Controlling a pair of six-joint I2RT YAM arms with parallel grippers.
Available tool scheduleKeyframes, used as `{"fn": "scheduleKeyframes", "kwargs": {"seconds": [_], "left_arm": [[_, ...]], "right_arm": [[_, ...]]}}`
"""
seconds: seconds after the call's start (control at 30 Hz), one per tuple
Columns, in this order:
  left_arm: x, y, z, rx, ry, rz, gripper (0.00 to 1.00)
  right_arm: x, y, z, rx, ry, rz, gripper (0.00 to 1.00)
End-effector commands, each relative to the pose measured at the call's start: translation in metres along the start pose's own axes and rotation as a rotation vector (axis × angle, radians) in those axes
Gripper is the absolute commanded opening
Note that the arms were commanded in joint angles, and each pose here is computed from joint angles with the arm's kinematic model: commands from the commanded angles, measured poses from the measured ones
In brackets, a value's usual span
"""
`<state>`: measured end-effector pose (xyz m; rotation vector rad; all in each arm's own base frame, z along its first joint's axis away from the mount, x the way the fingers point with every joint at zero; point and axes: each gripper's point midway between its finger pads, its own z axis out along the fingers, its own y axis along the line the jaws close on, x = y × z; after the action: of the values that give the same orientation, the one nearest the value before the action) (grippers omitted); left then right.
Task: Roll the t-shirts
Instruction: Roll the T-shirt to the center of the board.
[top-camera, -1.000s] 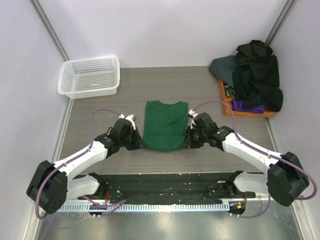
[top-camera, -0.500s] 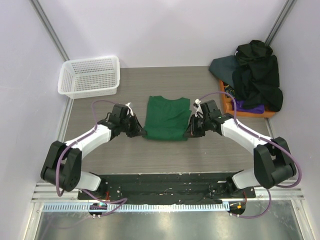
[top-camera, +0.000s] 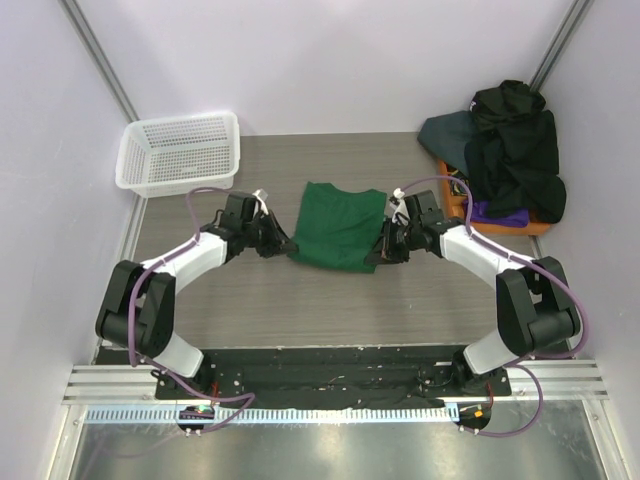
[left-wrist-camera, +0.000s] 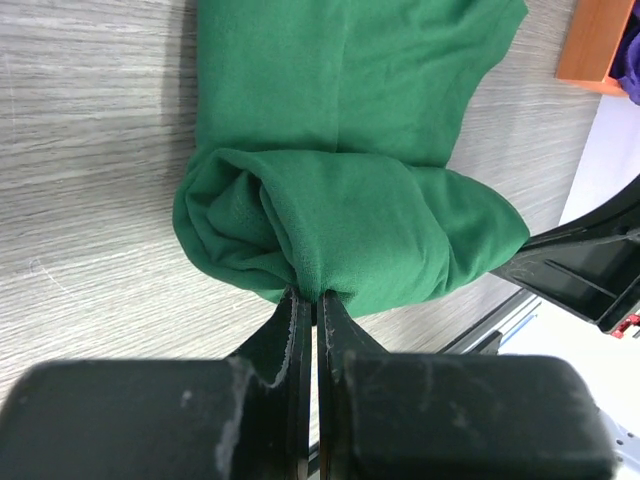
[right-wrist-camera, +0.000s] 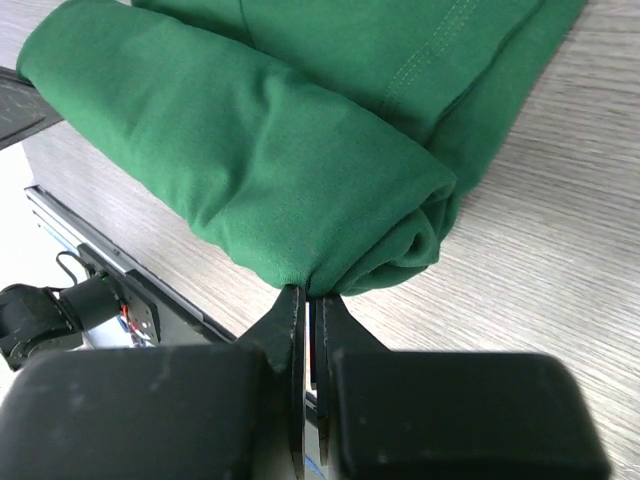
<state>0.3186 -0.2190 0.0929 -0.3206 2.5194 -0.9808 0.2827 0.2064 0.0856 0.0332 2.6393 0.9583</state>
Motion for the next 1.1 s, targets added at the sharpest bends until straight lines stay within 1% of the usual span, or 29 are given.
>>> {"fn": "scheduleKeyframes", "kwargs": {"seconds": [0.0, 0.03, 0.07, 0.17, 0.2, 0.27, 0.3, 0.43, 0.47, 0.57, 0.63, 0.77, 0.87, 0.9, 0.97, 1.0, 1.07], "left_arm": [[0.0, -0.014, -0.012, 0.074, -0.023, 0.019, 0.03], [0.004, -0.012, -0.014, 0.074, -0.021, 0.025, 0.03], [0.013, -0.002, -0.014, 0.057, -0.008, 0.015, 0.03], [0.025, 0.003, -0.024, 0.06, -0.014, 0.025, 0.03], [0.037, 0.013, -0.025, 0.043, 0.007, 0.017, 0.03], [0.045, 0.013, -0.032, 0.055, 0.009, 0.033, 0.03], [0.055, 0.021, -0.033, 0.041, 0.026, 0.027, 0.03], [0.078, 0.032, -0.048, 0.02, 0.04, 0.046, 0.02], [0.084, 0.024, -0.056, 0.043, 0.031, 0.066, 0.02], [0.1, 0.022, -0.065, 0.037, 0.025, 0.066, 0.02], [0.1, 0.019, -0.074, 0.048, -0.005, 0.066, 0.03], [0.095, 0.018, -0.079, 0.024, -0.02, 0.079, 0.03], [0.09, 0.017, -0.076, -0.007, -0.003, 0.098, 0.03], [0.082, 0.011, -0.076, -0.009, -0.02, 0.105, 0.03], [0.079, 0.014, -0.071, -0.045, -0.005, 0.101, 0.03], [0.072, 0.008, -0.071, -0.037, -0.011, 0.105, 0.03], [0.065, 0.007, -0.068, -0.045, -0.007, 0.097, 0.04]], "right_arm": [[-0.009, 0.025, -0.015, -0.086, -0.051, -0.047, 0.01], [0.0, 0.019, -0.014, -0.076, -0.033, -0.037, 0.01], [0.005, 0.018, -0.016, -0.075, -0.031, -0.037, 0.01], [0.026, 0.017, -0.02, -0.078, -0.013, -0.041, 0.01], [0.031, 0.015, -0.02, -0.073, -0.007, -0.036, 0.01], [0.049, 0.015, -0.022, -0.071, 0.011, -0.043, 0.01], [0.055, 0.016, -0.023, -0.075, 0.016, -0.047, 0.01], [0.089, 0.017, -0.025, -0.062, 0.056, -0.049, 0.01], [0.095, 0.024, -0.029, -0.082, 0.051, -0.067, 0.01], [0.109, 0.025, -0.034, -0.083, 0.053, -0.052, 0.01], [0.111, 0.028, -0.04, -0.095, 0.03, -0.051, 0.01], [0.105, 0.031, -0.046, -0.083, 0.007, -0.059, 0.01], [0.095, 0.029, -0.045, -0.041, -0.005, -0.067, 0.01], [0.094, 0.027, -0.044, -0.026, -0.003, -0.074, 0.01], [0.084, 0.027, -0.042, -0.003, -0.015, -0.072, 0.01], [0.082, 0.026, -0.041, 0.001, -0.014, -0.075, 0.01], [0.072, 0.026, -0.04, 0.005, -0.018, -0.067, 0.01]]}}
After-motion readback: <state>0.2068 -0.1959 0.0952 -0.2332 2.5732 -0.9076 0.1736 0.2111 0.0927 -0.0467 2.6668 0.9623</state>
